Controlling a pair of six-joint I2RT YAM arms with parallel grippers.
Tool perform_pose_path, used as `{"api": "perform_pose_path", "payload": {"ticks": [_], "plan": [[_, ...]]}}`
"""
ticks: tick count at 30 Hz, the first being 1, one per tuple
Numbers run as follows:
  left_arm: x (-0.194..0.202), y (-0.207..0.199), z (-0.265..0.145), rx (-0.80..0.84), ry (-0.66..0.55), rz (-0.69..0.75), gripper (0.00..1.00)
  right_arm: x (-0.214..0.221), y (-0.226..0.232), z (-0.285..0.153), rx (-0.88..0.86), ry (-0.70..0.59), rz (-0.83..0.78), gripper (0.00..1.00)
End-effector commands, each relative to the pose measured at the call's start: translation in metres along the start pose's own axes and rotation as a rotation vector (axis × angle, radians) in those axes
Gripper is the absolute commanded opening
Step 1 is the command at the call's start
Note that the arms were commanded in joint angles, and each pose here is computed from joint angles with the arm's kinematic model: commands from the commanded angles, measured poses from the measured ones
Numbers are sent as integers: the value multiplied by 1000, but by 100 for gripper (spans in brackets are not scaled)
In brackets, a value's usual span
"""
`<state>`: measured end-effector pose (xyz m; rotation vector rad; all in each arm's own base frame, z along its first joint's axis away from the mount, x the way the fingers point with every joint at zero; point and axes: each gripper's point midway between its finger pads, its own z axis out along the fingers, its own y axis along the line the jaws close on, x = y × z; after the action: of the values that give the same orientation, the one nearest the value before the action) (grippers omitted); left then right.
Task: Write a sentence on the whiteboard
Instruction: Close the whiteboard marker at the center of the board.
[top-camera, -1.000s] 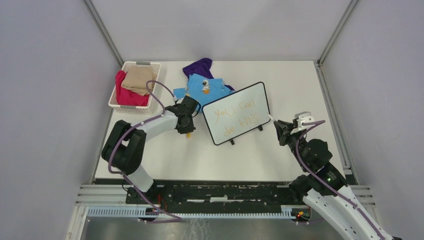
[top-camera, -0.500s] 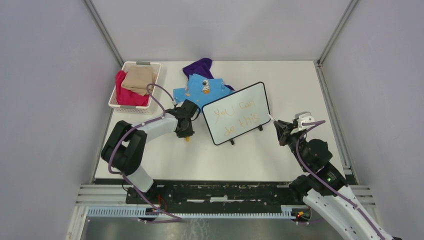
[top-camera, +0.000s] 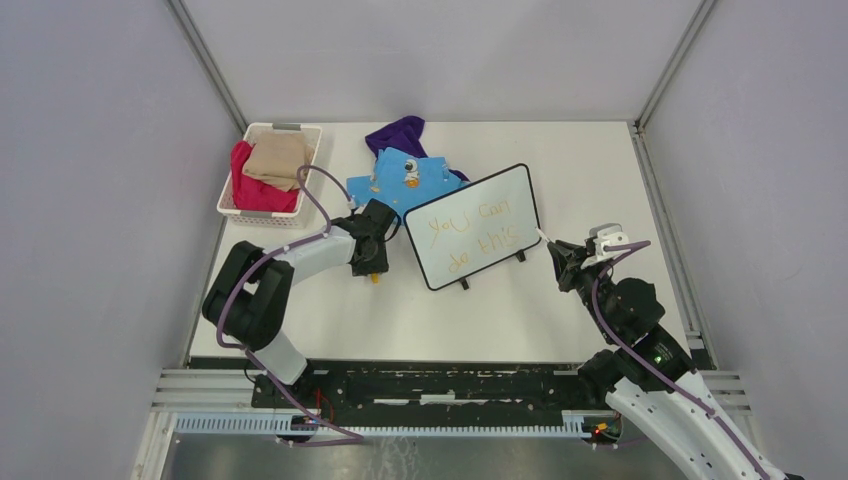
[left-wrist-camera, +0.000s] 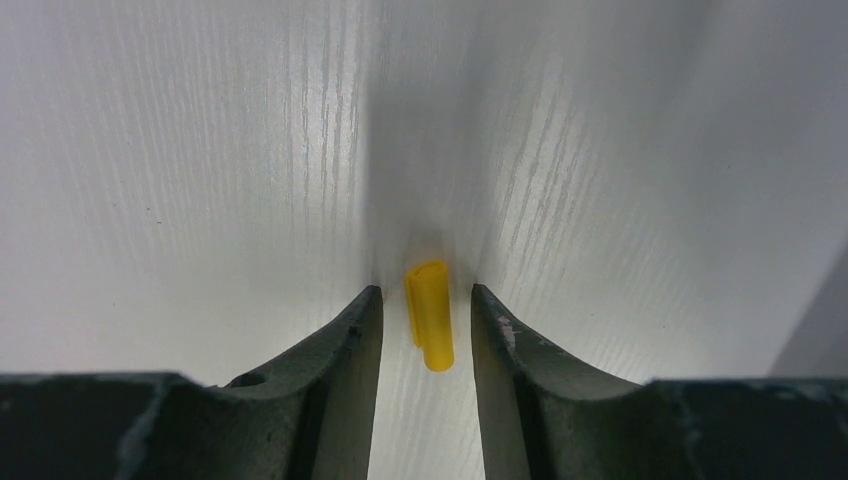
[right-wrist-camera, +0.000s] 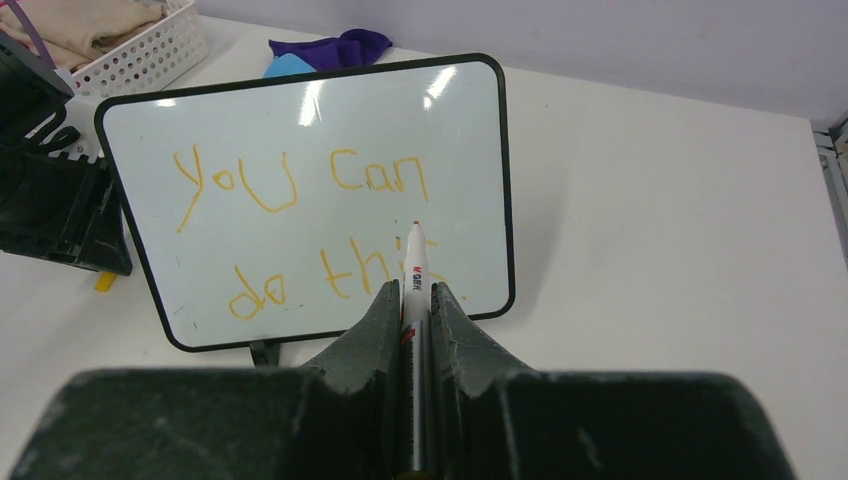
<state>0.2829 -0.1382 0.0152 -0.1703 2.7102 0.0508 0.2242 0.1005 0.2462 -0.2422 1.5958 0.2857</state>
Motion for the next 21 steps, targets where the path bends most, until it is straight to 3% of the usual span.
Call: {"api": "perform_pose_path", "payload": {"ticks": [1,21], "plan": [[3,4,-2,-7,13,62,44,-18,-4,-3,19,-43,-7,0],[11,12,-10,-25,23,25,39,-19,-2,-1,10,-46,2,0]]}}
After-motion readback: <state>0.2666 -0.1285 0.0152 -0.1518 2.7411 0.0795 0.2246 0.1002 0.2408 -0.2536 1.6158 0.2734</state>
